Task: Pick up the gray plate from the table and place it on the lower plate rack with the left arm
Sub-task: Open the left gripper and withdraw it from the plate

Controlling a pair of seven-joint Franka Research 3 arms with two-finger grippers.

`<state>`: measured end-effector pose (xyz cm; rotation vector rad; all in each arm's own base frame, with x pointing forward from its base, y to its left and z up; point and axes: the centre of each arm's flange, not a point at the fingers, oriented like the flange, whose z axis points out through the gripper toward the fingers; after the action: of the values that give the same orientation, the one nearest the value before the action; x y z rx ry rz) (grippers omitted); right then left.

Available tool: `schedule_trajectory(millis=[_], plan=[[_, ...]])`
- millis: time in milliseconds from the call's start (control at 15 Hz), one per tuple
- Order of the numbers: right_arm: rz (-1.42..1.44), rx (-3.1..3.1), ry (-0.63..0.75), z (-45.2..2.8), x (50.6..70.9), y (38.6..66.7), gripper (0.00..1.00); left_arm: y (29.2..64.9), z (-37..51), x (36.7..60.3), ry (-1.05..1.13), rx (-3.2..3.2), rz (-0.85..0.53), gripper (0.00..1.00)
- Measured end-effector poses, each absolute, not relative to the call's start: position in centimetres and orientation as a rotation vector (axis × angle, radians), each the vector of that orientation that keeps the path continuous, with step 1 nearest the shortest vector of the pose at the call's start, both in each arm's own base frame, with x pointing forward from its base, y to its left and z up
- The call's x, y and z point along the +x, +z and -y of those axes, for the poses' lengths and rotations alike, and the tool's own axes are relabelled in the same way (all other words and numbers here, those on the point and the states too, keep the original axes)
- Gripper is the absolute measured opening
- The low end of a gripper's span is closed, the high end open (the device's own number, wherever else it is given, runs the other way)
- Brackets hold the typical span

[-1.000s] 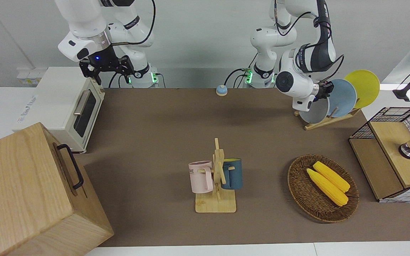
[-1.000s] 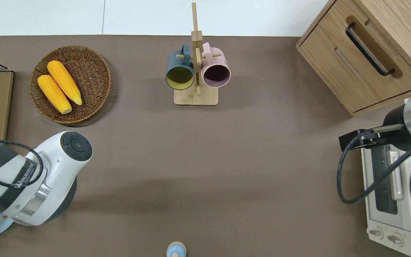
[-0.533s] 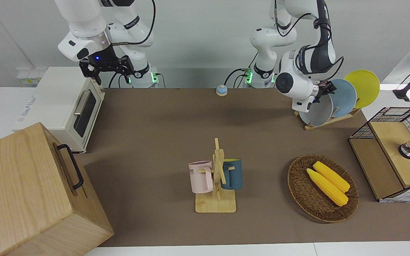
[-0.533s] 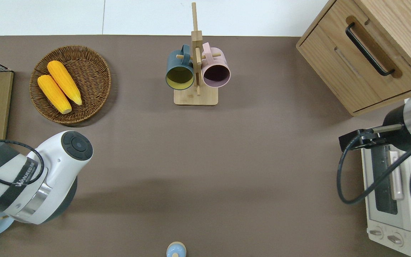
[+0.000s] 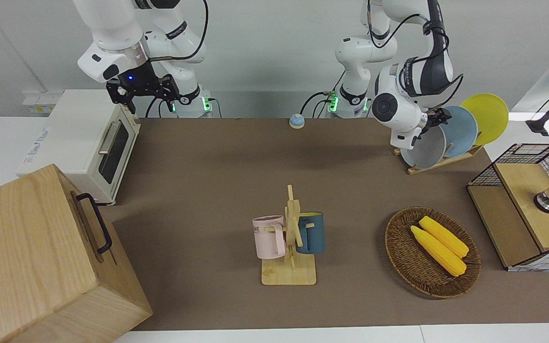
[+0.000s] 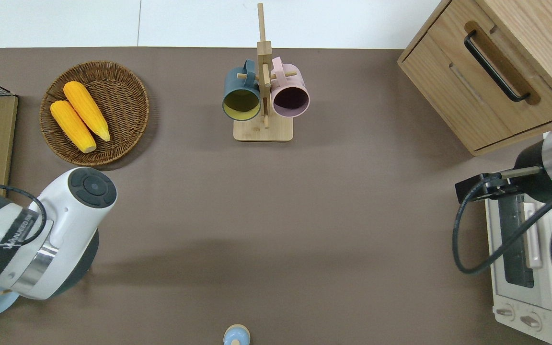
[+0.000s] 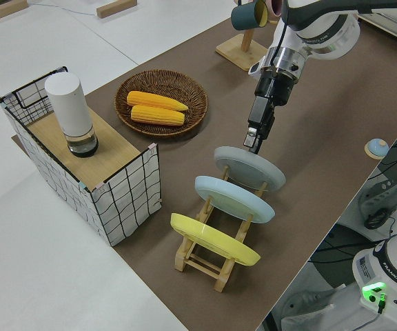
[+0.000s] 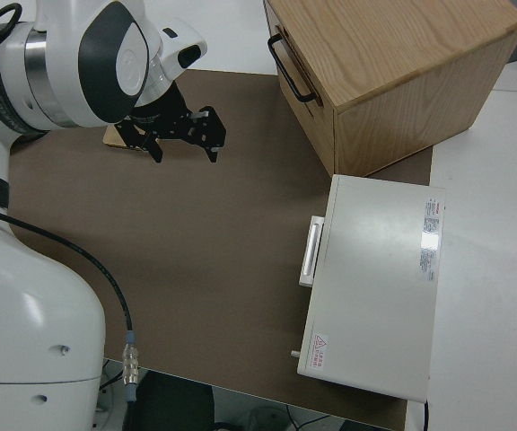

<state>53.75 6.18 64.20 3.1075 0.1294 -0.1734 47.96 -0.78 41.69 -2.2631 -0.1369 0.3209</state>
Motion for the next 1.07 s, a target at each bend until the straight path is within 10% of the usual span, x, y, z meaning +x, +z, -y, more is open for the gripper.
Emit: schedule_trajectory(millis=[1067], plan=[[-0.129, 3.108, -0.173, -6.2, 53.7, 64.2, 0.99, 58.9, 1.6, 51.8, 0.168, -3.018, 0.099, 1.0]])
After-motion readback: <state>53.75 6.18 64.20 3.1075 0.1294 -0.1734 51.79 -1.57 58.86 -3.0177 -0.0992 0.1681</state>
